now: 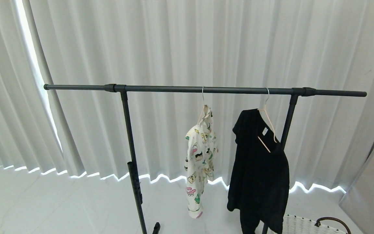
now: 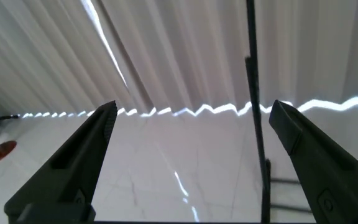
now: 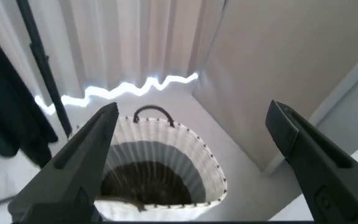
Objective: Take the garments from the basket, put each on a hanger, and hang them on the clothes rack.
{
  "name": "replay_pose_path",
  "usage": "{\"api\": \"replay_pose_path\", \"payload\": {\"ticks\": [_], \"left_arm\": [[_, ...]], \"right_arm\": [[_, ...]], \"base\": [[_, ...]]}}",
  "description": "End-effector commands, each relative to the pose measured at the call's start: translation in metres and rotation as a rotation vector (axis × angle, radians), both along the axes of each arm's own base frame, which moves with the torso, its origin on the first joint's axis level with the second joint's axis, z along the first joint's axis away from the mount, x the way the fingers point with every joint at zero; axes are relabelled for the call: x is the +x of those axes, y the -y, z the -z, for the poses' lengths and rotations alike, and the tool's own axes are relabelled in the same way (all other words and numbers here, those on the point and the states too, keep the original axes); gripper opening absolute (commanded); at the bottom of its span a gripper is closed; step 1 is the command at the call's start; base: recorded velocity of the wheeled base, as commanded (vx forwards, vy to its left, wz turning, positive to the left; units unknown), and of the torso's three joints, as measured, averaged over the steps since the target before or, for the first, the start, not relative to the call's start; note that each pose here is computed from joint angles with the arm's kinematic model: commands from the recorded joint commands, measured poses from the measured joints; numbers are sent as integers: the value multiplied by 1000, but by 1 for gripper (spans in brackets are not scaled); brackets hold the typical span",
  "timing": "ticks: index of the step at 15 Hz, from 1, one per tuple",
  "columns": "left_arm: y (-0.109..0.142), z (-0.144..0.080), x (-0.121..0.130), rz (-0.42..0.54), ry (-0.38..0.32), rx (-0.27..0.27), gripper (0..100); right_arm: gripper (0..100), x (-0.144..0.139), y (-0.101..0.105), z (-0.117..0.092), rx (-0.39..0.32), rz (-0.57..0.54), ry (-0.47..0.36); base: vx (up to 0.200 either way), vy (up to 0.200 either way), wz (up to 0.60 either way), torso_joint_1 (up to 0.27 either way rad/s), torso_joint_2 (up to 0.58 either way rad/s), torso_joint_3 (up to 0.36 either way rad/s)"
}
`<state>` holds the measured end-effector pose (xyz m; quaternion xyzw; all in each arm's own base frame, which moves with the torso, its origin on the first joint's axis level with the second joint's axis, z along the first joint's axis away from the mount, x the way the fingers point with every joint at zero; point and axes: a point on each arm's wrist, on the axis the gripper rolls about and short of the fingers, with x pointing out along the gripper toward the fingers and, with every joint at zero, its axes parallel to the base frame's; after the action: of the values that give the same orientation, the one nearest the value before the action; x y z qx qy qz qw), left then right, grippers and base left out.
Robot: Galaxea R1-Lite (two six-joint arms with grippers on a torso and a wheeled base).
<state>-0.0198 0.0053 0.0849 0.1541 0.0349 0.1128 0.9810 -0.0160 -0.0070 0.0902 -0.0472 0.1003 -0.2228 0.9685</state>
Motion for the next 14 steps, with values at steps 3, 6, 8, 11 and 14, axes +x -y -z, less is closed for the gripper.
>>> {"api": "replay_pose_path", "payload": {"ticks": [3, 6, 8, 11, 14], "left_arm": [[0, 2, -6, 3, 74, -41, 100], [2, 2, -5, 103, 75, -110, 100], [3, 2, -5, 147, 73, -117, 100], [6, 2, -4, 267, 67, -125, 100], [6, 10, -3, 255, 49, -279, 100]], "right_arm": [[100, -6, 0, 5, 25, 4, 78], [100, -6, -1, 6, 27, -19, 77], [100, -3, -2, 7, 34, -83, 106], [100, 1, -7, 8, 60, -319, 153], [100, -1, -10, 11, 67, -520, 136]], "base": [[0, 0, 0, 0, 0, 0], [0, 0, 0, 0, 0, 0], [0, 0, 0, 0, 0, 0], [0, 0, 0, 0, 0, 0], [0, 0, 0, 0, 0, 0]]}}
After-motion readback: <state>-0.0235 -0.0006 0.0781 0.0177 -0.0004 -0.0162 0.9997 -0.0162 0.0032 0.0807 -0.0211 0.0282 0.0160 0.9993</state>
